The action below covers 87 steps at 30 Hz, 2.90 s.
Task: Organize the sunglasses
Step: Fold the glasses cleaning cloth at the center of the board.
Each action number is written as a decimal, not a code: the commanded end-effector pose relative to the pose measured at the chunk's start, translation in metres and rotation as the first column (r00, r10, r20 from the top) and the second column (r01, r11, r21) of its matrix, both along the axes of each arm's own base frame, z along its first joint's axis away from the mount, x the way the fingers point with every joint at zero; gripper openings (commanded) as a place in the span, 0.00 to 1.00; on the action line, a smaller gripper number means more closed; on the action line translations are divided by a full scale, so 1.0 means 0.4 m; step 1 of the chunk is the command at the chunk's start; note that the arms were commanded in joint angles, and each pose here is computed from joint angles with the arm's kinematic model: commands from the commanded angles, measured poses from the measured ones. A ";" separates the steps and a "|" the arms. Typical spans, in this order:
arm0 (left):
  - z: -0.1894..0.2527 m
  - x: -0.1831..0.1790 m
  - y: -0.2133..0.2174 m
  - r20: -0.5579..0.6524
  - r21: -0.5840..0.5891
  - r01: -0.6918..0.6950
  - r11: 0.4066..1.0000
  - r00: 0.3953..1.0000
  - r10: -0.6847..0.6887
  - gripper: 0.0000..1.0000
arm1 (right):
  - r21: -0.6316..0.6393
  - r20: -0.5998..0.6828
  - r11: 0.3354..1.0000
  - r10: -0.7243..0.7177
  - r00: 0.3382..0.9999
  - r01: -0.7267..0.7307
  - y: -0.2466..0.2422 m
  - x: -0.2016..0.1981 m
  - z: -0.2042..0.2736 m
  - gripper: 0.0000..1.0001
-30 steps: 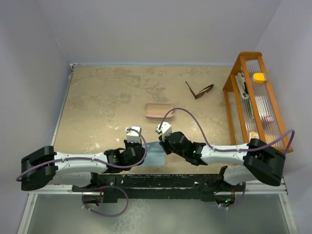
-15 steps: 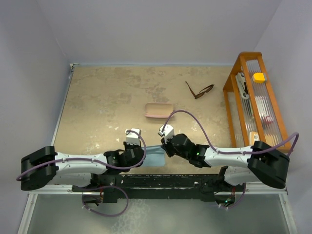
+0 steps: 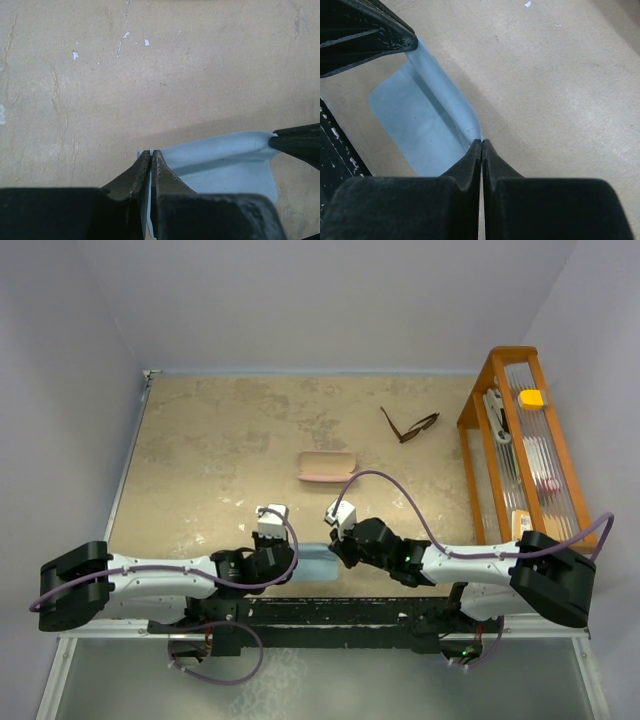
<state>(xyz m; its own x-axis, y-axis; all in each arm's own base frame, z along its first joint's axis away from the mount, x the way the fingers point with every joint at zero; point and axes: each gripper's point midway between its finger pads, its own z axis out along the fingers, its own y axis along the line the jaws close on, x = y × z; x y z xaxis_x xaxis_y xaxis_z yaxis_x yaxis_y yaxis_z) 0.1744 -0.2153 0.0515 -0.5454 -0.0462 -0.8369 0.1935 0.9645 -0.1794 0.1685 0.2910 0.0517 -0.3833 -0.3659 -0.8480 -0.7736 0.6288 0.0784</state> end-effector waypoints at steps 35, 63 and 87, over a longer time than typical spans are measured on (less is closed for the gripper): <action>-0.002 -0.019 0.000 0.009 -0.033 -0.006 0.999 1.000 0.006 0.00 | 0.010 0.195 1.000 0.018 0.981 -0.021 0.053 0.066 0.059 0.00; -0.002 -0.029 0.012 0.002 -0.036 0.003 0.999 1.000 -0.003 0.00 | 0.049 0.112 0.990 0.124 0.986 -0.130 0.040 -0.015 0.042 0.00; 0.011 -0.057 -0.017 -0.014 -0.032 0.053 0.998 0.998 -0.053 0.00 | 0.080 0.011 0.982 0.173 0.985 -0.173 0.036 -0.074 0.018 0.00</action>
